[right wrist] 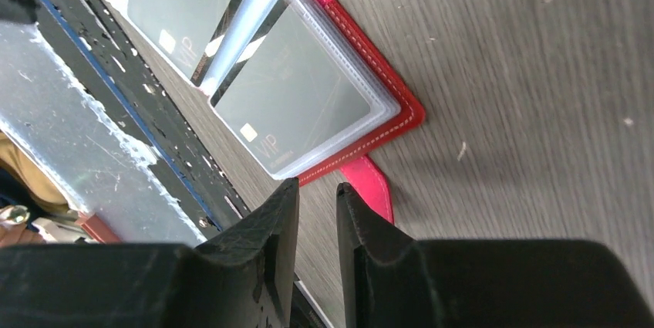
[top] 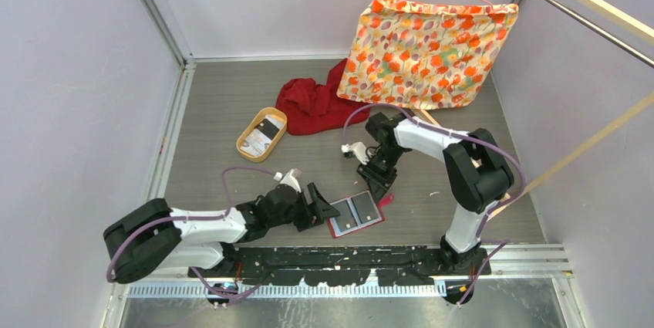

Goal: Put the credit cards into the card holder
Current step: Close the card holder at the center of the board.

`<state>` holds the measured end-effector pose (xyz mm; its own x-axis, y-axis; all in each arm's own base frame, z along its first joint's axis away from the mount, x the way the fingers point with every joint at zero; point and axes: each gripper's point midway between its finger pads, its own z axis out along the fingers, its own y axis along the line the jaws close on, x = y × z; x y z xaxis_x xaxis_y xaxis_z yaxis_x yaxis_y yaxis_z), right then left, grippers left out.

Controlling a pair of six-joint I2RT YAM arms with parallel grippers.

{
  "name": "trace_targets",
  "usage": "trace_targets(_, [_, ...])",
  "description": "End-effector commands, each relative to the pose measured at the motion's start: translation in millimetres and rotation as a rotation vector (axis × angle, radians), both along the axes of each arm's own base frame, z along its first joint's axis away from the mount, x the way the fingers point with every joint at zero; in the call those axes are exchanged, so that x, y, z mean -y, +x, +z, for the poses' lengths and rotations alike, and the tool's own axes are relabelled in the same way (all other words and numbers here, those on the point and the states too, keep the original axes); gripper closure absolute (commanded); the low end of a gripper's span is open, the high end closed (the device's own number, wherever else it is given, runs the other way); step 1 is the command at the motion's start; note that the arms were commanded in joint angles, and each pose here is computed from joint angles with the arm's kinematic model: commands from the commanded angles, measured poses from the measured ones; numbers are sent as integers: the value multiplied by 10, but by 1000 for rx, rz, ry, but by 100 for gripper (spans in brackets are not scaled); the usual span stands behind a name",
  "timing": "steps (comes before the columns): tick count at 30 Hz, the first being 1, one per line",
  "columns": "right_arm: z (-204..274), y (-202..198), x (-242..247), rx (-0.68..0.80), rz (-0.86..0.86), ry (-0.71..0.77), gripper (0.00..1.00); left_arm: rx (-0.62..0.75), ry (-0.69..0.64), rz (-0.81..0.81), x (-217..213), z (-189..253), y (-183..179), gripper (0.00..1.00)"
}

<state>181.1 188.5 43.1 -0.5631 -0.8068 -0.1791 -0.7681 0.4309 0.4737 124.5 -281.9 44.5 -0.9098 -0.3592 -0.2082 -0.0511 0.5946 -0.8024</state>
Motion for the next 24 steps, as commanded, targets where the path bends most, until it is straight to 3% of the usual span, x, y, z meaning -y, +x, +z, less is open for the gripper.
trace_targets(1, [-80,15,-58,-3,14,-44,71,-101,96,-12,-64,-345,-124,23])
trace_targets(9, [-317,-13,8,-39,14,-160,71,-184,133,-50,122,-595,-222,22])
trace_targets(18, [-459,48,103,-29,-20,-250,71,-84,-48,-63,455,-371,-54,27])
trace_targets(24, [-492,33,116,-45,-21,-265,71,-36,-93,-62,452,-207,-31,27])
